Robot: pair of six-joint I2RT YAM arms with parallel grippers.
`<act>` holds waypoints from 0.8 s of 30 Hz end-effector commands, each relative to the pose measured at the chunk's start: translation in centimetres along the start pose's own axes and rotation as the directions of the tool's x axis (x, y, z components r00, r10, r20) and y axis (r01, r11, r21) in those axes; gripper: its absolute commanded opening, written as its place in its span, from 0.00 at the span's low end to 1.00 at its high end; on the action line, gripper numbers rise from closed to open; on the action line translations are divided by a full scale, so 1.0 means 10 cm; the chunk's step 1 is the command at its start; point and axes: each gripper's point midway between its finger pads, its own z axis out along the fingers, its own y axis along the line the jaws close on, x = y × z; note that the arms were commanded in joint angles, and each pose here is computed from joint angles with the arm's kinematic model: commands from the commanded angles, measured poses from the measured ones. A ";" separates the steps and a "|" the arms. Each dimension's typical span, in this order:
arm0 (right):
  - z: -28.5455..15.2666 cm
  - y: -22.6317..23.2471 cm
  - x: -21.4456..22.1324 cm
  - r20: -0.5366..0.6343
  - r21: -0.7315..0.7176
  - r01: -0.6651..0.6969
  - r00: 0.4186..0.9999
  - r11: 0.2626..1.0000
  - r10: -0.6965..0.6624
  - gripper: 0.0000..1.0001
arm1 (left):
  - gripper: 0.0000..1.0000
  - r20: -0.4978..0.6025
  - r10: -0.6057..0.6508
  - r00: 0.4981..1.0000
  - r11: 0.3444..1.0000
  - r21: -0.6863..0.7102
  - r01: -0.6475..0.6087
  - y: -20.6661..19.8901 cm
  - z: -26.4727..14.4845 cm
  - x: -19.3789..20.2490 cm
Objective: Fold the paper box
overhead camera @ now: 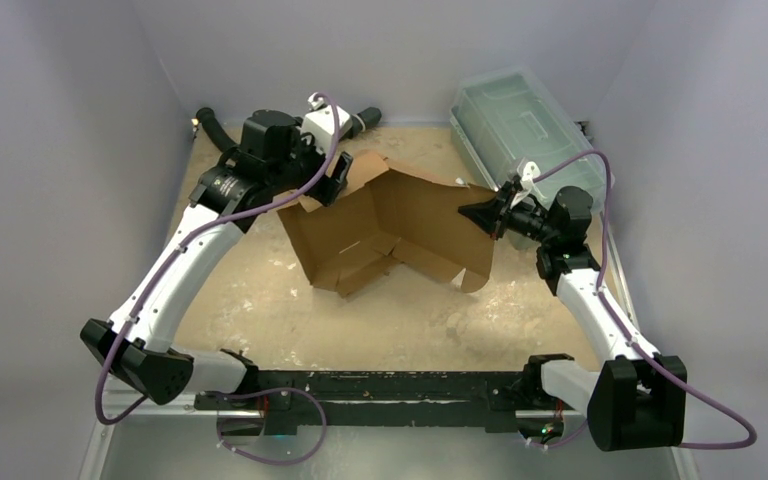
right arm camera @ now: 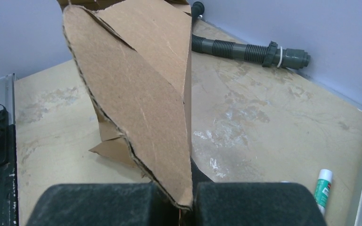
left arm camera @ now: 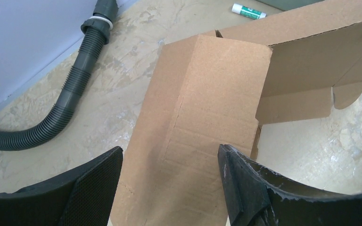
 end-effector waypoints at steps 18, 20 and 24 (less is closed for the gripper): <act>0.00 0.10 -0.35 0.068 -0.051 0.046 0.997 0.998 -0.042 0.00 | 0.75 0.198 0.115 0.974 0.977 -0.202 -0.074 0.26 -0.63 -0.17; 0.00 0.11 -0.36 0.070 -0.053 0.049 0.997 0.997 -0.046 0.00 | 0.75 0.198 0.131 0.971 0.975 -0.204 -0.089 0.26 -0.65 -0.16; 0.00 0.11 -0.35 0.068 -0.058 0.049 0.997 0.997 -0.045 0.00 | 0.75 0.182 0.151 0.972 0.975 -0.190 -0.116 0.24 -0.59 -0.10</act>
